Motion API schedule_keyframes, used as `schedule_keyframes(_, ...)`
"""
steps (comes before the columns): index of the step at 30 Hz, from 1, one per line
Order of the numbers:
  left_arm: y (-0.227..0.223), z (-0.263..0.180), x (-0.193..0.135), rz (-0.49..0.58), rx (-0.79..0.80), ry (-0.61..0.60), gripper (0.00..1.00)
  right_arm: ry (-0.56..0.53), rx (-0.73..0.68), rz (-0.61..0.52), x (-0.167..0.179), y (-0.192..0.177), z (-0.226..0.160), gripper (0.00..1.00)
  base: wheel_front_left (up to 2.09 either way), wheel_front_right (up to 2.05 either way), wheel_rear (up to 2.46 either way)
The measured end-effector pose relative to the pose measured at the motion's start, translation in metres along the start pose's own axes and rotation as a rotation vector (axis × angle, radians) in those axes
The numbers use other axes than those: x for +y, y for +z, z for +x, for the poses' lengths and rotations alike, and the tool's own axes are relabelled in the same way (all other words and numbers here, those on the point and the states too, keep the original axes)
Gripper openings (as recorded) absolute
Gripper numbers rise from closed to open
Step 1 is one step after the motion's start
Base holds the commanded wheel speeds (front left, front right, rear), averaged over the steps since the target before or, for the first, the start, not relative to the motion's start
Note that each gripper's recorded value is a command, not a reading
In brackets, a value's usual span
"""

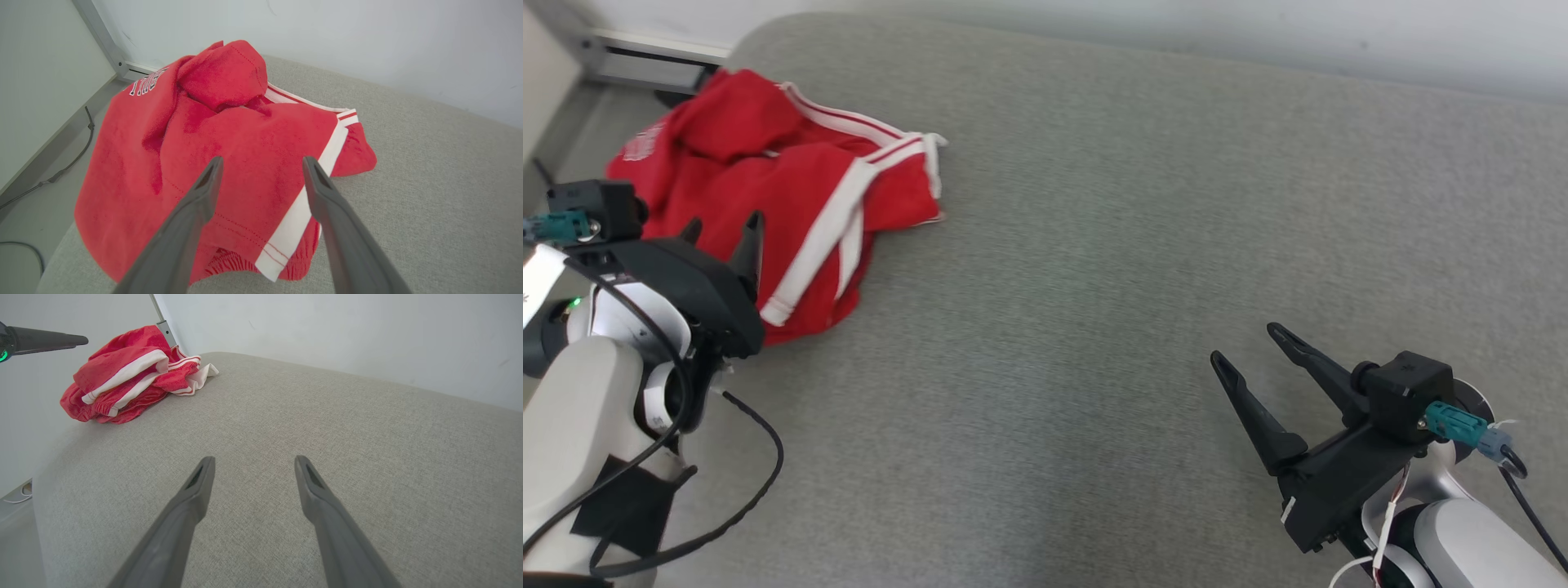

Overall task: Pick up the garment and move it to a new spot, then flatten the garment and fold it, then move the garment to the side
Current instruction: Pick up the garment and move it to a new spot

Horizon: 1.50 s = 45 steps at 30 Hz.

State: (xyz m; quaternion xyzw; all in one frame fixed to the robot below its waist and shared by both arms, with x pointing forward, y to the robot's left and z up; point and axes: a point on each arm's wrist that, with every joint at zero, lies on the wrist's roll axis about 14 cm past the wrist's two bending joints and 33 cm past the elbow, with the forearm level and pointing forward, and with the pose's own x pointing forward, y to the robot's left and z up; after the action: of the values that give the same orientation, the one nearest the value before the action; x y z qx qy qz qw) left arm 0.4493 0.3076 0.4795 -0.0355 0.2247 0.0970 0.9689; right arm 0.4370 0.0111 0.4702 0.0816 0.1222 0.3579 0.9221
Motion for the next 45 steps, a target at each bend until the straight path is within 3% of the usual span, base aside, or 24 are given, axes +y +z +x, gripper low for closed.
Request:
schedule_keyframes(14, -0.021, 0.058, -0.018, 0.189, 0.147, 0.013, 1.0, -0.137, 0.04, 0.025, -0.05, -0.017, -0.021, 1.0, 0.0, 0.0, 0.0)
schedule_keyframes(20, -0.033, 0.066, -0.003, 0.239, 0.211, 0.057, 1.0, -0.151, 0.047, 0.039, -0.056, -0.021, -0.022, 1.0, 0.0, 0.0, 0.0)
schedule_keyframes(21, -0.031, 0.068, -0.005, 0.244, 0.21, 0.056, 0.96, -0.154, 0.05, 0.041, -0.057, -0.022, -0.021, 1.0, 0.0, 0.0, 0.0)
schedule_keyframes(23, -0.028, 0.072, -0.006, 0.247, 0.207, 0.056, 0.38, -0.155, 0.055, 0.045, -0.058, -0.025, -0.02, 1.0, 0.0, 0.0, 0.0)
schedule_keyframes(25, -0.029, 0.074, -0.005, 0.246, 0.216, 0.061, 0.0, -0.155, 0.061, 0.048, -0.058, -0.027, -0.02, 1.0, 0.0, 0.0, 0.0)
schedule_keyframes(36, -0.041, 0.07, -0.015, 0.215, 0.249, 0.048, 0.0, -0.162, 0.068, 0.046, -0.059, -0.029, -0.019, 1.0, 0.0, 0.0, 0.0)
schedule_keyframes(41, -0.005, 0.069, -0.042, 0.187, 0.127, -0.008, 0.0, -0.169, 0.051, 0.042, -0.059, -0.023, -0.019, 1.0, 0.0, 0.0, 0.0)
schedule_keyframes(45, 0.05, 0.059, -0.063, 0.179, -0.038, -0.066, 0.0, -0.177, 0.018, 0.044, -0.055, -0.012, -0.021, 1.0, 0.0, 0.0, 0.0)
